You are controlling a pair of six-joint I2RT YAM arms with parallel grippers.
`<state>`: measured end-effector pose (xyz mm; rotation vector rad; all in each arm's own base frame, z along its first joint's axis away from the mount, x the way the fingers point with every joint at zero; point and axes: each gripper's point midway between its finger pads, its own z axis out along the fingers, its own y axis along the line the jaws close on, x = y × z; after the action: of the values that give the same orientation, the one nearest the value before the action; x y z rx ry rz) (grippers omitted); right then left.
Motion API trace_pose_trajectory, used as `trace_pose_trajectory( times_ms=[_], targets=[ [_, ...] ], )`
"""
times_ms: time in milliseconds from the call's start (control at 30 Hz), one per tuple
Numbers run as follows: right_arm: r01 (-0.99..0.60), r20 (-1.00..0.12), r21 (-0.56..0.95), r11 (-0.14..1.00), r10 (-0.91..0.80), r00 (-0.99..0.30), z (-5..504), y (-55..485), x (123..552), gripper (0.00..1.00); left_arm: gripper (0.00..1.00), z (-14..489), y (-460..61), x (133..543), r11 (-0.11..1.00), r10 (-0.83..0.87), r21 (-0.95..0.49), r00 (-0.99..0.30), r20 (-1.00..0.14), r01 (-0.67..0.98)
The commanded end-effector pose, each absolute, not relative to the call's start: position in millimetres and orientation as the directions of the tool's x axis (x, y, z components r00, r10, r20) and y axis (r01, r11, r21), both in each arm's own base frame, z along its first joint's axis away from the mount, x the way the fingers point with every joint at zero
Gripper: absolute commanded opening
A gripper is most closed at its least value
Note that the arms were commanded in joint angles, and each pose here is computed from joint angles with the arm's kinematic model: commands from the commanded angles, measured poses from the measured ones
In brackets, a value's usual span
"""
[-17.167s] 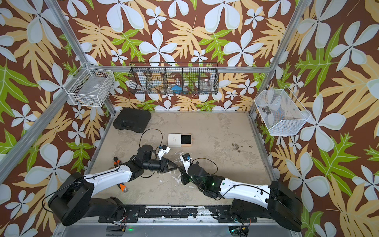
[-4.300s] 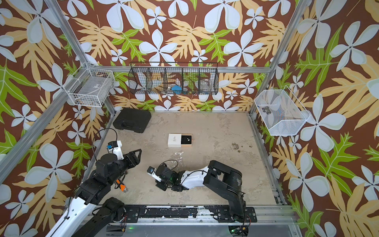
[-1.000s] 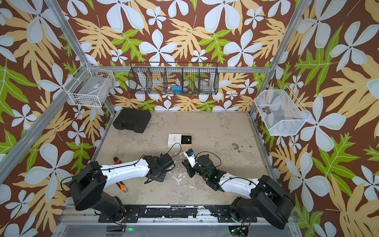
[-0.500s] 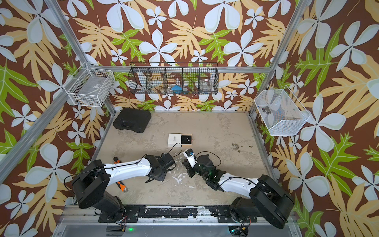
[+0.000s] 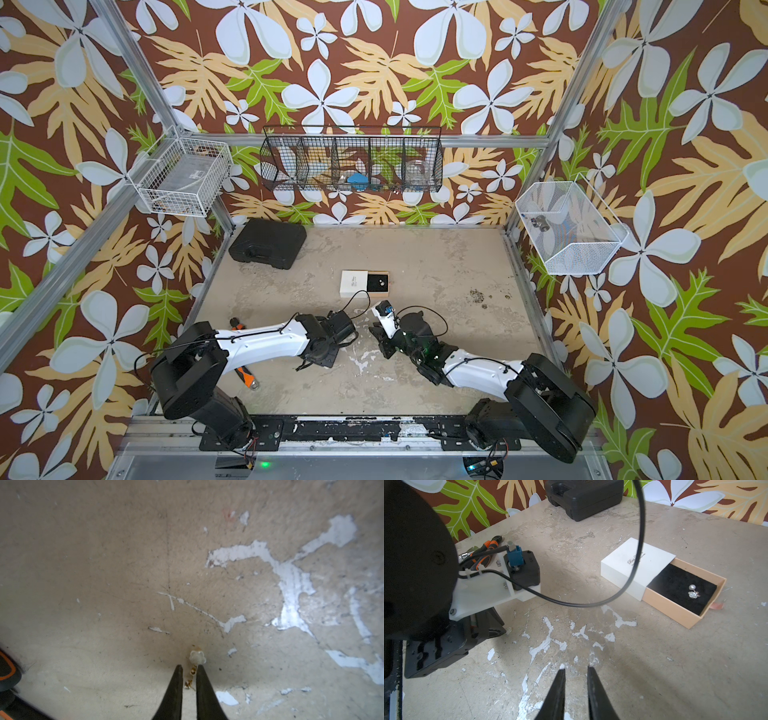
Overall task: Place the earrings into the drawer-style jewelry box
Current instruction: Pick up the earring from the center of the board.
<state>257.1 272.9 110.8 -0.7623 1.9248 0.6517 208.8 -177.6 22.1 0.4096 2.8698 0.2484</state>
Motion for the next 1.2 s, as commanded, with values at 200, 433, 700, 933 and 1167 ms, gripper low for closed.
trace_pose_trajectory(
  times_ms=[200, 433, 700, 933, 1167],
  targets=[
    [-0.742, -0.9, 0.121, 0.66, -0.243, -0.363, 112.5, 273.9, 257.5, 0.22, 0.05, 24.9, -177.5, 207.1, 0.948, 0.294, 0.191, -0.934, -0.204, 0.257],
    [-0.741, -0.9, 0.12, 0.661, -0.243, -0.362, 113.0, 273.3, 257.6, 0.22, 0.0, 27.5, -177.6, 208.4, 0.951, 0.286, 0.186, -0.933, -0.219, 0.248],
    [-0.76, -0.941, 0.151, 0.632, -0.144, -0.307, 144.1, 270.0, 247.6, 0.21, 0.0, 97.9, -234.1, 229.7, 0.949, 0.125, -0.217, -0.903, -0.411, 0.23],
    [-0.823, -0.993, 0.121, 0.555, 0.081, -0.091, 218.6, 253.6, 215.7, 0.23, 0.0, 219.0, -246.5, 261.5, 0.739, -0.261, -0.643, -0.794, -0.549, 0.201],
    [-0.892, -0.968, 0.161, 0.423, 0.245, -0.058, 277.9, 256.9, 189.8, 0.27, 0.0, 290.6, -247.3, 260.7, 0.484, -0.479, -0.831, -0.711, -0.514, 0.275]
  ],
)
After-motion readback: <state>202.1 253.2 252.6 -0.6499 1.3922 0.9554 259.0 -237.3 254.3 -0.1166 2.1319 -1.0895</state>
